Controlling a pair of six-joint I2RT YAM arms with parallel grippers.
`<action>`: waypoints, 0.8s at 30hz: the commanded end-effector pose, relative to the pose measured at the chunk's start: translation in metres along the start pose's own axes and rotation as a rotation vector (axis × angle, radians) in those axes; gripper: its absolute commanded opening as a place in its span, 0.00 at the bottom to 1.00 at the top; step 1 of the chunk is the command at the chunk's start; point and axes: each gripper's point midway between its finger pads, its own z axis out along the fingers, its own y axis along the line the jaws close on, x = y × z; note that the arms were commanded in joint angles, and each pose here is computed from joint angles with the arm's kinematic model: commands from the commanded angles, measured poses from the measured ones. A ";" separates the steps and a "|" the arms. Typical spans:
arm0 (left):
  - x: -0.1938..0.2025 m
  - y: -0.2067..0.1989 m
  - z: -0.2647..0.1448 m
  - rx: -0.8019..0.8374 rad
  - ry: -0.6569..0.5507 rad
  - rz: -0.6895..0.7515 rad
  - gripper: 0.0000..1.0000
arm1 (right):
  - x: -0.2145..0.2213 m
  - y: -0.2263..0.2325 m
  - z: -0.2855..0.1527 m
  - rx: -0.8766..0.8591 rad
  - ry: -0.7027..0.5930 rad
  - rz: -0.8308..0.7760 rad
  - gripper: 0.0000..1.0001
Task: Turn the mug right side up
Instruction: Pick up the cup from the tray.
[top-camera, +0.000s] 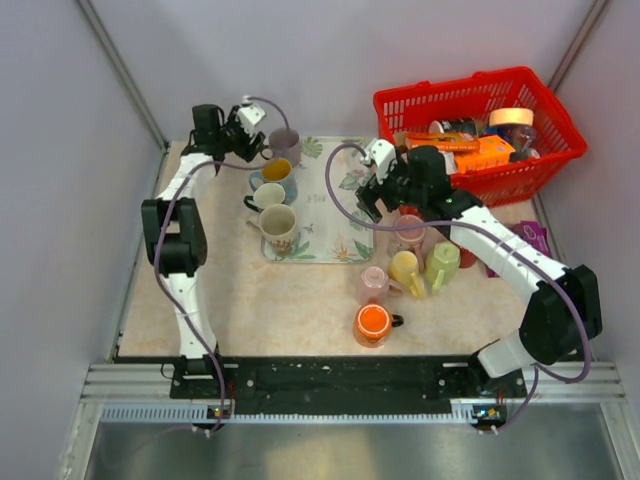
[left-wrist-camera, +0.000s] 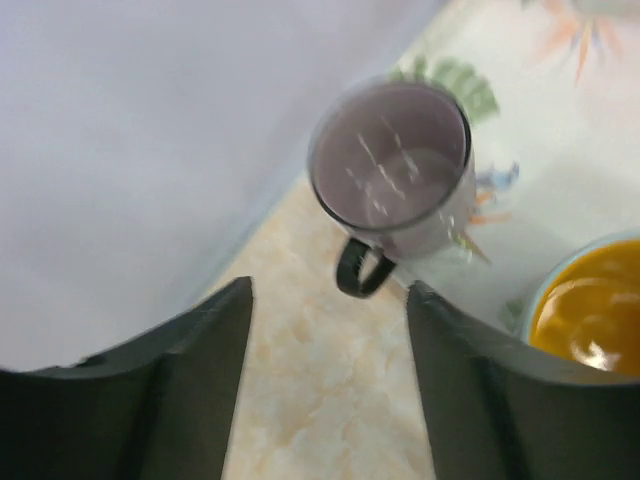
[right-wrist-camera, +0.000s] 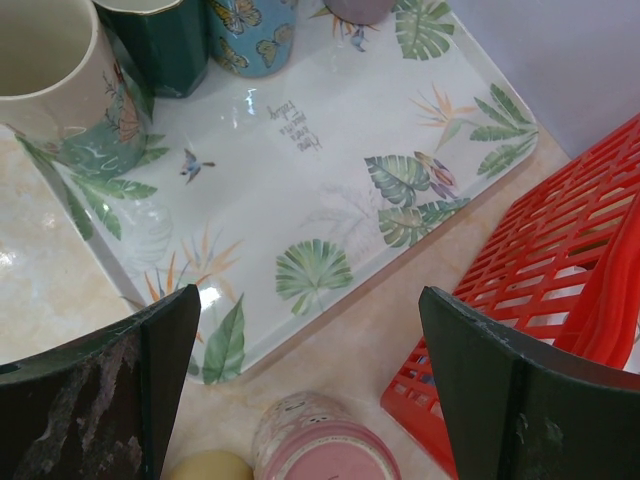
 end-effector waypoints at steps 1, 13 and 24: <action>-0.135 0.038 -0.074 -0.151 -0.256 0.086 0.99 | 0.008 -0.004 -0.014 0.009 0.013 0.032 0.91; -0.161 -0.026 -0.225 -0.330 -0.124 -0.420 0.99 | 0.028 0.014 -0.016 -0.019 0.101 0.077 0.99; -0.095 -0.158 -0.279 -0.155 0.031 -0.603 0.99 | 0.015 0.059 -0.034 -0.197 0.131 -0.008 0.99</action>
